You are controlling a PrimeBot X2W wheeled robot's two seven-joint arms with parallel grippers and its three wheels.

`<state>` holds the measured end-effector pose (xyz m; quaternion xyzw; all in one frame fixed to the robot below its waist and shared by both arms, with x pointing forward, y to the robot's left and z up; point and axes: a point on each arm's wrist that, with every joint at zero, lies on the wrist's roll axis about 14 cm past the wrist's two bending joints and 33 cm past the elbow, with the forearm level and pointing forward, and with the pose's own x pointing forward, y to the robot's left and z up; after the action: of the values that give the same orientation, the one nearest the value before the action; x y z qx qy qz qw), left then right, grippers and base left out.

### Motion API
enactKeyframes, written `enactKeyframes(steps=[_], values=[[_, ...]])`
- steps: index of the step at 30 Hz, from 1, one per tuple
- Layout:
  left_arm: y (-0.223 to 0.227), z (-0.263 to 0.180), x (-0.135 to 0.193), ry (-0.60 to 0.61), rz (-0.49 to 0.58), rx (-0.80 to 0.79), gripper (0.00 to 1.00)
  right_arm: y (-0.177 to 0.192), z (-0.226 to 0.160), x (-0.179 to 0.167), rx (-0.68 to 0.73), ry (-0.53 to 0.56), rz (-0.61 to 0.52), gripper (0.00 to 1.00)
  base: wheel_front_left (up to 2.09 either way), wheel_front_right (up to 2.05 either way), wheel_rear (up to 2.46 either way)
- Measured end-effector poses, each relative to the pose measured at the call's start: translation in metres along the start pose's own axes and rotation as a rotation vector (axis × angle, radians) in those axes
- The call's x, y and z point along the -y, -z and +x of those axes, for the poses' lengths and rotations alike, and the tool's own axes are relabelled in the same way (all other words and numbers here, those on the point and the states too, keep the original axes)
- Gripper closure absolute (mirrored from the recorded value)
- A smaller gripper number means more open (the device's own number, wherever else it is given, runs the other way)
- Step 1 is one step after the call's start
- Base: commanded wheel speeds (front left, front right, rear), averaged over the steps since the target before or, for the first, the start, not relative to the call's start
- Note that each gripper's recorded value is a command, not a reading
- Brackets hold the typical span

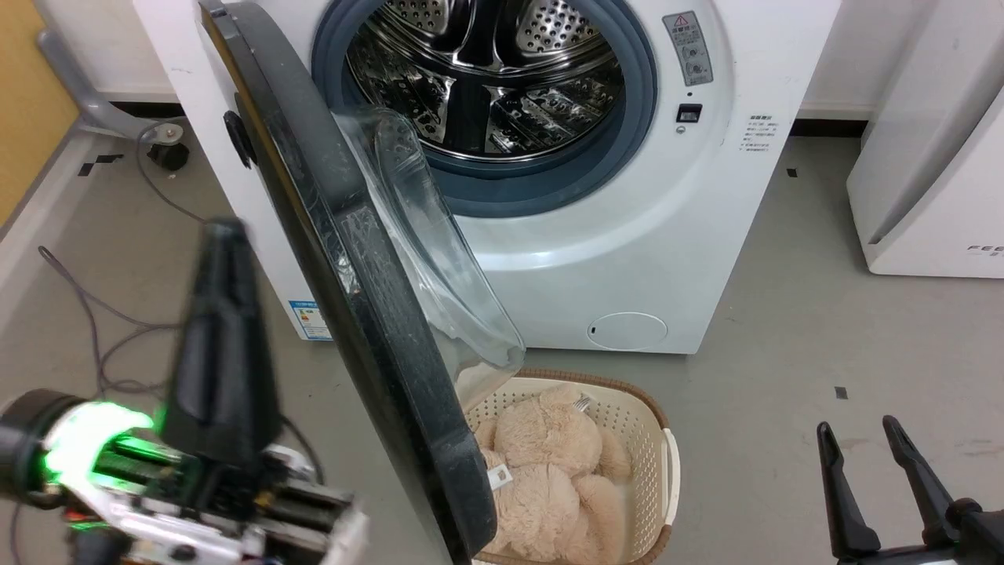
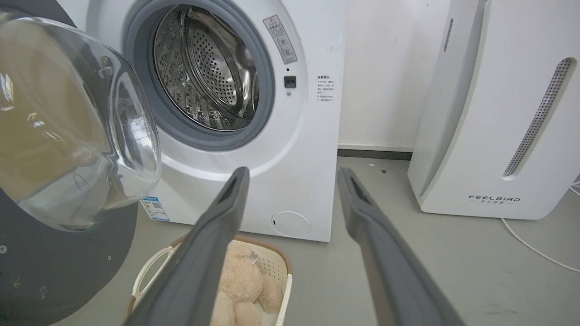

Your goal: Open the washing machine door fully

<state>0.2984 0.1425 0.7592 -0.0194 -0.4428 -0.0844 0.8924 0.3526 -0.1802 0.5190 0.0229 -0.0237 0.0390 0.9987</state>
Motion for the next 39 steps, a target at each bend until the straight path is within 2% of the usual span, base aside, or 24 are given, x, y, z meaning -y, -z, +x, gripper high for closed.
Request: enactKeyframes(steps=[4,7,12,17,20,26,33,39], values=[[0.004,-0.003,0.026,0.087,-0.066,-0.030,1.00,0.001,0.000,-0.001,-0.003,-0.003,0.002,0.00,0.00,0.00,0.00],[0.016,-0.013,0.055,0.162,-0.163,-0.109,1.00,0.000,0.000,-0.002,-0.001,-0.005,0.002,0.00,0.00,0.00,0.00],[0.047,-0.046,0.101,0.242,-0.336,-0.327,1.00,-0.001,-0.001,-0.003,0.004,-0.009,0.002,0.00,0.00,0.00,0.00],[0.071,-0.085,0.132,0.292,-0.450,-0.546,1.00,-0.001,-0.002,-0.003,0.005,-0.008,0.004,0.00,0.00,0.00,0.00],[0.089,-0.111,0.145,0.314,-0.483,-0.692,1.00,0.001,-0.004,-0.003,-0.002,-0.008,0.009,0.00,0.00,0.00,0.00],[0.123,-0.152,0.148,0.295,-0.470,-0.898,1.00,0.005,-0.005,-0.002,-0.017,-0.006,0.012,0.00,0.00,0.00,0.00],[0.155,-0.159,0.122,0.178,-0.383,-0.934,1.00,0.011,-0.005,-0.001,-0.033,0.000,0.022,0.00,0.00,0.00,0.00],[0.167,-0.164,0.112,0.127,-0.355,-0.954,1.00,0.014,-0.005,0.000,-0.042,0.003,0.025,0.00,0.00,0.00,0.00]])
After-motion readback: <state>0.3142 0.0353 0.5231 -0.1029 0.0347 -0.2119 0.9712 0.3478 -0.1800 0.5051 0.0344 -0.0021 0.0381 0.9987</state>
